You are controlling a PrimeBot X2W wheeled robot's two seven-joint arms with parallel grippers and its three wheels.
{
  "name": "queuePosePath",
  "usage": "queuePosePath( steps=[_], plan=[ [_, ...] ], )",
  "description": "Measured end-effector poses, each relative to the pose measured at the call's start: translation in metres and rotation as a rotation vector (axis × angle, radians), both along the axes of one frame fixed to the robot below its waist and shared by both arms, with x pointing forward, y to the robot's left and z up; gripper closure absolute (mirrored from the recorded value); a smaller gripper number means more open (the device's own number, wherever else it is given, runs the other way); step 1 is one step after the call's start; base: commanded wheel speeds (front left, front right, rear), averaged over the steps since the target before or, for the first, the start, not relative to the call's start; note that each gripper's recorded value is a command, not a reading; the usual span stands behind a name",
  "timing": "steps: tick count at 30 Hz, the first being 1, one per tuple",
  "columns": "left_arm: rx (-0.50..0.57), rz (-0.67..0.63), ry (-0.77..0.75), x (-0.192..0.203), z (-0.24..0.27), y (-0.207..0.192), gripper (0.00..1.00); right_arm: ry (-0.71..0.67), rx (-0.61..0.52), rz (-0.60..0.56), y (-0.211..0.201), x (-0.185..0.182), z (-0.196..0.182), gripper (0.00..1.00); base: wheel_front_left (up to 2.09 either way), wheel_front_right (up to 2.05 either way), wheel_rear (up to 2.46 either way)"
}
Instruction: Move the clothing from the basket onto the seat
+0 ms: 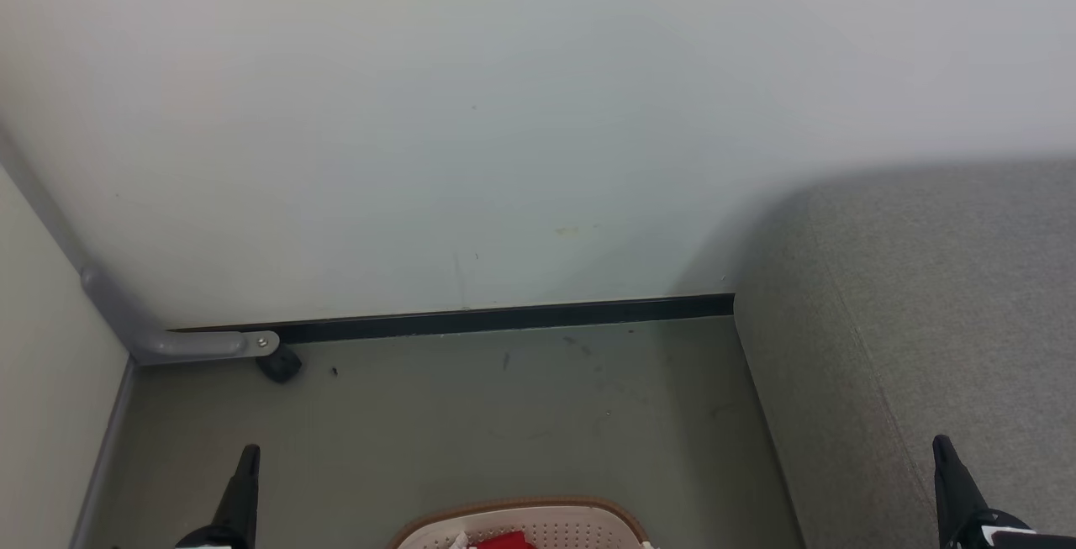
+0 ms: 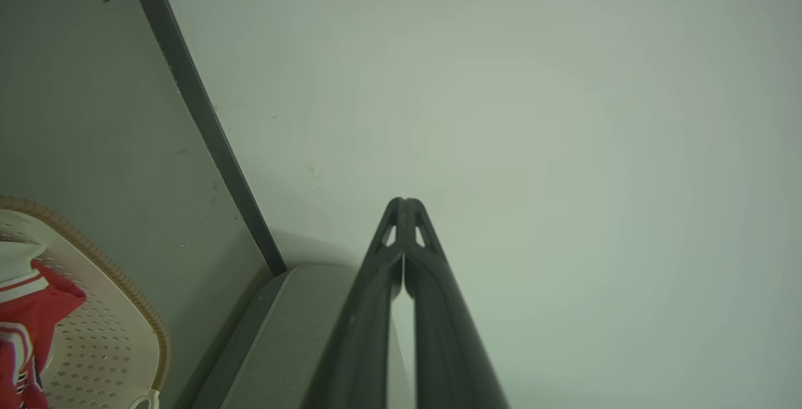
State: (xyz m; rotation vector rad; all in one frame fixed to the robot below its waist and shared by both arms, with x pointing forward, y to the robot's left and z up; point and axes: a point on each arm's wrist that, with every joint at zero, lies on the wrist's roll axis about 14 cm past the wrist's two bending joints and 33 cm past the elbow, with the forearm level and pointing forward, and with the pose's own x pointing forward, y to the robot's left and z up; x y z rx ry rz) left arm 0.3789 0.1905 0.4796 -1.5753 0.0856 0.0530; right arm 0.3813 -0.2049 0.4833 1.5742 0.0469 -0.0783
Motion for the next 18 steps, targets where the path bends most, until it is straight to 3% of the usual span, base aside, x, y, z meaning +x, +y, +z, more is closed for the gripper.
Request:
queuePosePath(
  steps=[18],
  plan=[
    [0.000, 0.000, 0.000, 0.0000, 0.0000, 0.0000, 1.00, 0.000, 0.000, 0.000, 0.0000, 0.0000, 0.0000, 1.00, 0.00, 0.00, 0.00]
  ],
)
